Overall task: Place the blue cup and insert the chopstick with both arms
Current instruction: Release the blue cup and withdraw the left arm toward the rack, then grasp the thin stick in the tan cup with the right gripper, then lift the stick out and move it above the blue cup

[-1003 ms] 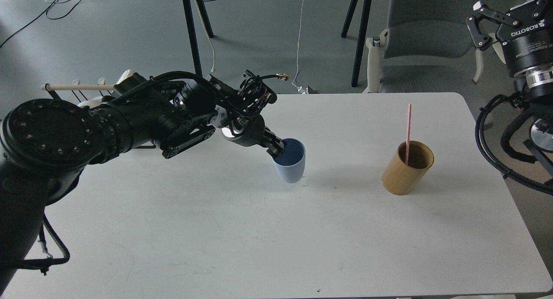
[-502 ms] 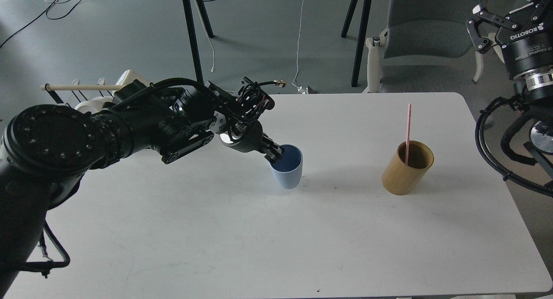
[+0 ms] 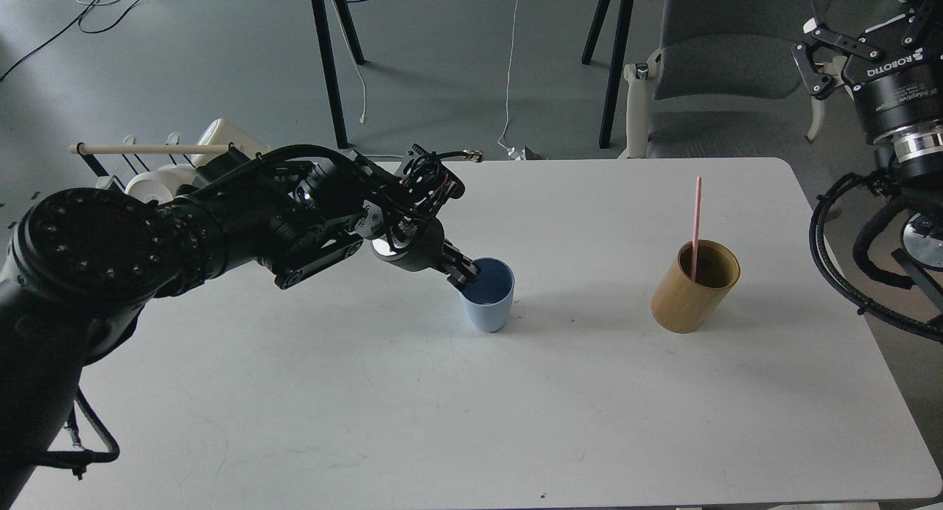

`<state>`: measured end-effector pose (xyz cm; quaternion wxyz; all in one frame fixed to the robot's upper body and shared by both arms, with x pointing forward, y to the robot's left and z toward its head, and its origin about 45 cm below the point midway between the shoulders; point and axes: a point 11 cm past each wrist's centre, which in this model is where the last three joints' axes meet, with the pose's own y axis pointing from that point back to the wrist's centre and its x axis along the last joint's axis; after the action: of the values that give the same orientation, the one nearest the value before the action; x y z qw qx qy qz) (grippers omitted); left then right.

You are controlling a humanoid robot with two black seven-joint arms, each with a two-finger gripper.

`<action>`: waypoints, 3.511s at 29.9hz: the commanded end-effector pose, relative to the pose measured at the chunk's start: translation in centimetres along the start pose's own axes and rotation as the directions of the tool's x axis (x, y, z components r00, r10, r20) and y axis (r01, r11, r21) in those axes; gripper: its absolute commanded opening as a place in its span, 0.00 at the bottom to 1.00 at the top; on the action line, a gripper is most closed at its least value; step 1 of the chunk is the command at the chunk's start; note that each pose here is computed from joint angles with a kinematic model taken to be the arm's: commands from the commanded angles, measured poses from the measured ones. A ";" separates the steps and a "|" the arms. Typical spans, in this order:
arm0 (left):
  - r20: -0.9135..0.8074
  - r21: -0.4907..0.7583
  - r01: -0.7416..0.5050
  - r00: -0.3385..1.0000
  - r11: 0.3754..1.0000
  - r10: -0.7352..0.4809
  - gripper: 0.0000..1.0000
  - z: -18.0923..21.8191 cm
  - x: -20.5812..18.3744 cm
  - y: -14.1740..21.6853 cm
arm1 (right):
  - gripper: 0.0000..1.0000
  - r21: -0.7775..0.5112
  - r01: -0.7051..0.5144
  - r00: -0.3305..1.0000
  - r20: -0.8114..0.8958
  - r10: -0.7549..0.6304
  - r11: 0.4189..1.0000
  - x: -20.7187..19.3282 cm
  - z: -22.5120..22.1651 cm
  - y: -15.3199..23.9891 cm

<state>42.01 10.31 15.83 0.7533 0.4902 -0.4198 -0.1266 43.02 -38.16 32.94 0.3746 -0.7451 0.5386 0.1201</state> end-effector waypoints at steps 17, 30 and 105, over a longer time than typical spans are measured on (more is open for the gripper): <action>-0.524 -0.019 -0.436 0.771 0.900 0.362 0.94 -6.9 2.9 9.4 | 0.99 -0.160 0.150 0.852 -0.480 -0.210 0.976 -3.1 -2.4 -2.7; -0.959 0.159 -0.939 -0.074 0.305 0.272 0.96 -11.4 5.8 18.7 | 0.99 -0.416 0.123 -0.092 -0.909 -0.407 0.901 -3.7 2.7 -0.1; -0.940 0.338 -0.890 -0.335 0.306 0.066 0.98 -12.8 -3.4 13.4 | 0.04 -0.450 0.371 -0.195 -0.893 -0.406 0.812 -12.1 18.4 0.5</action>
<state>46.63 27.12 23.37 0.8540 -0.1271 0.0813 0.4980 42.63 -20.20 29.70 -0.1034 -0.7041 0.4311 -0.5547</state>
